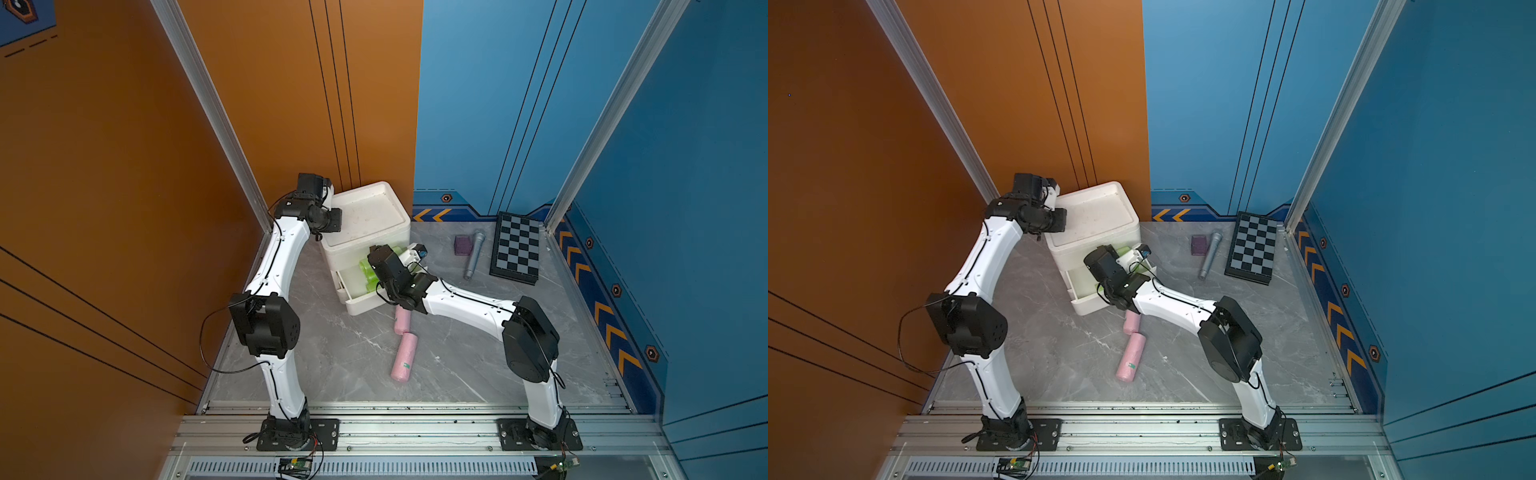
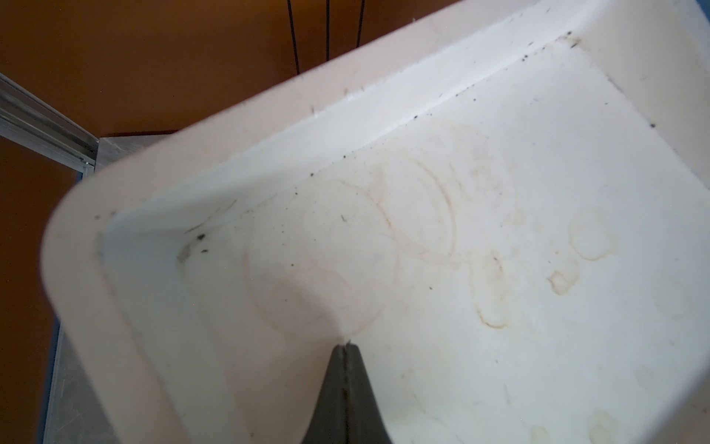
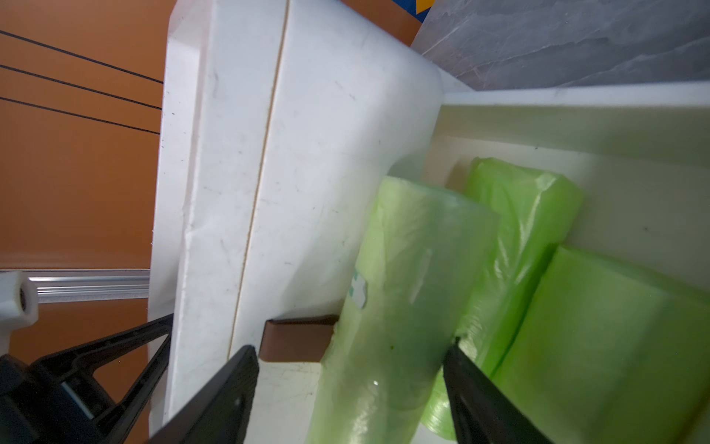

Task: Sort the rolls of trash bags by color and place them into the drawer
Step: Place the roll of trash bags in the drawer.

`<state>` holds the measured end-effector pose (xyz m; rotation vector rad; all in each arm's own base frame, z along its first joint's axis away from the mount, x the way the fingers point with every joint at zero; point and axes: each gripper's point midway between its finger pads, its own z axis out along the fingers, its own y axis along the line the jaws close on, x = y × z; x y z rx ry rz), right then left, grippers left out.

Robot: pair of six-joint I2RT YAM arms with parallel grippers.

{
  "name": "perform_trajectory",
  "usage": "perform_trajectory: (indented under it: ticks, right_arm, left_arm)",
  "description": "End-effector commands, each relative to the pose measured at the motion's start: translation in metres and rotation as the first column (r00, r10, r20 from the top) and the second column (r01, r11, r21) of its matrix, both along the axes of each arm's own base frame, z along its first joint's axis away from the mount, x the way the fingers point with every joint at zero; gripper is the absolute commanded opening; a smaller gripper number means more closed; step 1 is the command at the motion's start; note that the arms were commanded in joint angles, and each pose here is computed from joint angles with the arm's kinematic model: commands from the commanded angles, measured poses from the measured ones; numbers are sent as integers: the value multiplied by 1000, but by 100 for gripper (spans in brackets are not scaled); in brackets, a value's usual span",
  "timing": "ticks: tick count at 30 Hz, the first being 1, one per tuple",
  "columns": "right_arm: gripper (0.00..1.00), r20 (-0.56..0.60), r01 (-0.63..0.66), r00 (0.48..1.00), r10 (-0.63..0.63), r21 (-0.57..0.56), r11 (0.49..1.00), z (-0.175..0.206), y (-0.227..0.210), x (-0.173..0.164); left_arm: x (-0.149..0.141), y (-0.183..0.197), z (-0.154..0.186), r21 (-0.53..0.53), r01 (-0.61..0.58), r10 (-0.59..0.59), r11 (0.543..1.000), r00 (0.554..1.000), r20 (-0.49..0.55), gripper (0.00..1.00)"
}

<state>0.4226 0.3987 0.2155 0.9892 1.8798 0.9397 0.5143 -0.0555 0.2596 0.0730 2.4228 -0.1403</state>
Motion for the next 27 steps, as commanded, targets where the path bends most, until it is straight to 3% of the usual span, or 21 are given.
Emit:
perform_trajectory:
  ticks: [1, 9, 17, 27]
  right_arm:
    - [76, 21, 15, 1000, -15, 4, 1000, 6, -4, -3]
    - [71, 36, 0, 999, 1, -27, 1000, 11, -25, -19]
    - [32, 59, -16, 998, 20, -65, 998, 22, -49, -15]
    - [27, 8, -126, 992, 127, -94, 988, 11, -43, -5]
  left_arm:
    - [-65, 7, -118, 32, -3, 17, 999, 880, -475, 0]
    - [-66, 7, -118, 30, -3, 17, 1000, 880, -475, 0]
    - [-67, 7, -117, 32, -2, 17, 999, 880, -475, 0]
    - [-69, 7, -114, 38, -3, 20, 999, 882, -471, 0]
